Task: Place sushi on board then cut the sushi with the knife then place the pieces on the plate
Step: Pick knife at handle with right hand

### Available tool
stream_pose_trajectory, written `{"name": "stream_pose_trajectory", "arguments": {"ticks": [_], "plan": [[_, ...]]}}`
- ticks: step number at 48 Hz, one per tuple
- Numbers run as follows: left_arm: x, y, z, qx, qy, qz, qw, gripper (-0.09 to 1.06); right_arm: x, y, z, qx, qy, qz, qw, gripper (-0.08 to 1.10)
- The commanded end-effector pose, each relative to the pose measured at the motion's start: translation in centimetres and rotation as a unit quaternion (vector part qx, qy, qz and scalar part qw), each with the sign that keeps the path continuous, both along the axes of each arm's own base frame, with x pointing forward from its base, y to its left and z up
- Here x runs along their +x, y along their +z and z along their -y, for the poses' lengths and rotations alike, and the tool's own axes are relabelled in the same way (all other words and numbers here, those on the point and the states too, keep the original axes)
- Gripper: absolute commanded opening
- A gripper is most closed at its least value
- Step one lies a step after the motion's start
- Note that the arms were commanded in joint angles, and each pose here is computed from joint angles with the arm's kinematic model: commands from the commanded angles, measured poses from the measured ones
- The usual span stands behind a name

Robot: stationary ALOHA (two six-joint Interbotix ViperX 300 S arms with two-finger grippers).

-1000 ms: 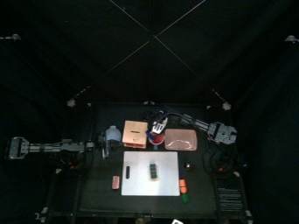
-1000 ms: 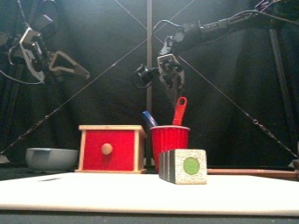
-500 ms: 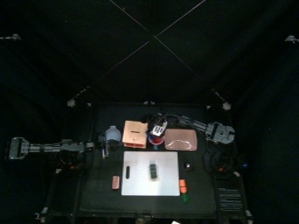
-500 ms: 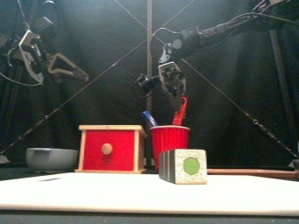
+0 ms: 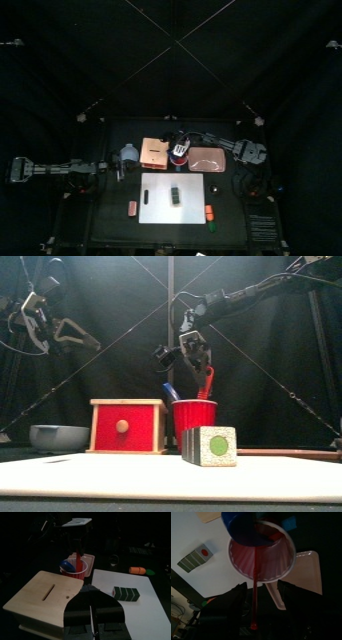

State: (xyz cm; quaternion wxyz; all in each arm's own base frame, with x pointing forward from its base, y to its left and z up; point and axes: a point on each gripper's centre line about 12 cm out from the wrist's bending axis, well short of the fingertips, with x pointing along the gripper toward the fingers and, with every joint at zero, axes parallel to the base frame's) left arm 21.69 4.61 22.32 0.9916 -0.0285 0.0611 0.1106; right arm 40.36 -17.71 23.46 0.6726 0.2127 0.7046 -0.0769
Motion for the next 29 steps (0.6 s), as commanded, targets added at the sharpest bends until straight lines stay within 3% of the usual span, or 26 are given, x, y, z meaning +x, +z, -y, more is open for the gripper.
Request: {"name": "stream_pose_trajectory", "arguments": {"ticks": [1, 16, 29], "plan": [[0.21, 0.43, -0.16, 0.0, 0.003, 0.006, 1.0, -0.02, -0.18, 1.36, -0.19, -0.004, 0.001, 0.016, 1.0, 0.85], [0.11, 0.22, -0.14, -0.001, 0.003, 0.004, 1.0, -0.02, -0.17, 0.96, -0.19, -0.001, 0.0, 0.011, 1.0, 0.74], [0.11, 0.2, -0.14, -0.001, 0.003, 0.003, 1.0, -0.02, -0.17, 0.89, -0.19, -0.001, -0.002, 0.01, 1.0, 0.54]]}}
